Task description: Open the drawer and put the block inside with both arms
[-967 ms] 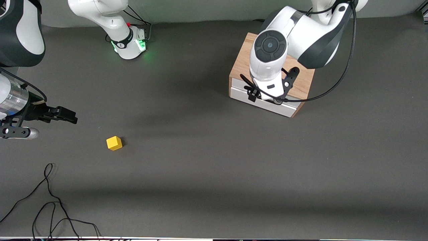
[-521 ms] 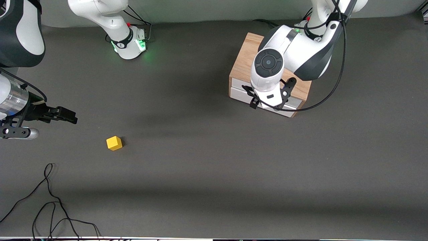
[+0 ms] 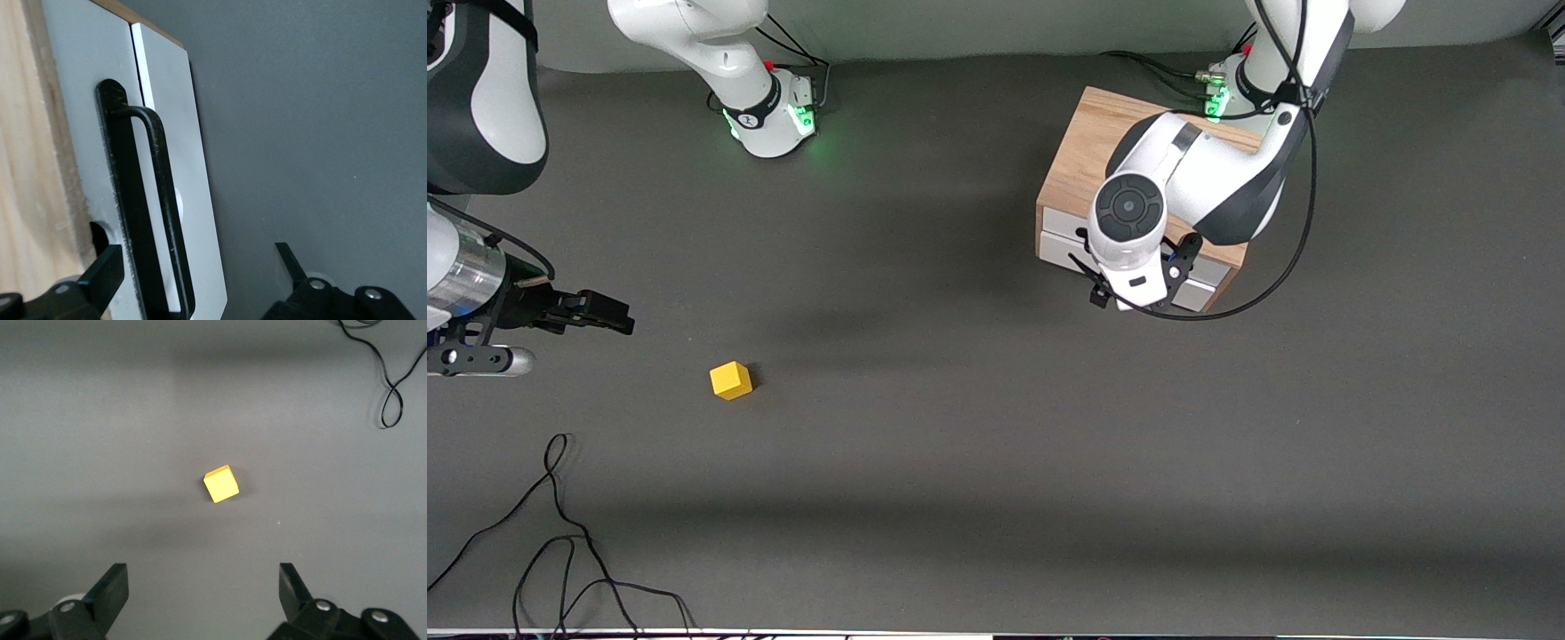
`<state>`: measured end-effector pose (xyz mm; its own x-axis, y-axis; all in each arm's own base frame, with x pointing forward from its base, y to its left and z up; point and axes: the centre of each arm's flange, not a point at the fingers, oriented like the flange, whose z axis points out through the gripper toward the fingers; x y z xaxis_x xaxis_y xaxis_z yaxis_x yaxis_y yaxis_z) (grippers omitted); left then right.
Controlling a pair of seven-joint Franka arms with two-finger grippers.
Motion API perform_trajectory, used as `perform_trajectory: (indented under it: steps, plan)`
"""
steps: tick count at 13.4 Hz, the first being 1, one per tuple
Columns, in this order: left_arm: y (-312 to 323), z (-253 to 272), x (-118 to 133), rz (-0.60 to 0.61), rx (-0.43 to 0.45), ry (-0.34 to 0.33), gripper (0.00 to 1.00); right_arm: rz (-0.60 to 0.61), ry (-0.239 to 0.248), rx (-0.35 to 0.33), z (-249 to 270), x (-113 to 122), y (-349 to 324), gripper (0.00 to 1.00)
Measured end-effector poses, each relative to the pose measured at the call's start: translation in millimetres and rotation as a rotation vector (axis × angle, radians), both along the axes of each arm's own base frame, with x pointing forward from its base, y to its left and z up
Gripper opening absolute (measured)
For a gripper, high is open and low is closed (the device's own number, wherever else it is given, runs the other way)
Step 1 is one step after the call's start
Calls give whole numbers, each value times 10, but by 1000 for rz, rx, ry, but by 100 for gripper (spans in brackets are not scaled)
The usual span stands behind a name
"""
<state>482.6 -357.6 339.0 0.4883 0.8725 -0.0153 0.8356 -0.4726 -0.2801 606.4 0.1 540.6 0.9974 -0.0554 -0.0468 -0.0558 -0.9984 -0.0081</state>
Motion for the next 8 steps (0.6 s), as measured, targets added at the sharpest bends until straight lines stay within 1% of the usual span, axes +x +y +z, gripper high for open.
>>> perform_trajectory:
  steps: [2,8]
  plan:
    - [12,-55,28,20,7,-7,100,1,3,1,-17,-3,0,100]
    - [19,-322,44,37,30,19,100,22,13,1,-86,9,-10,100]
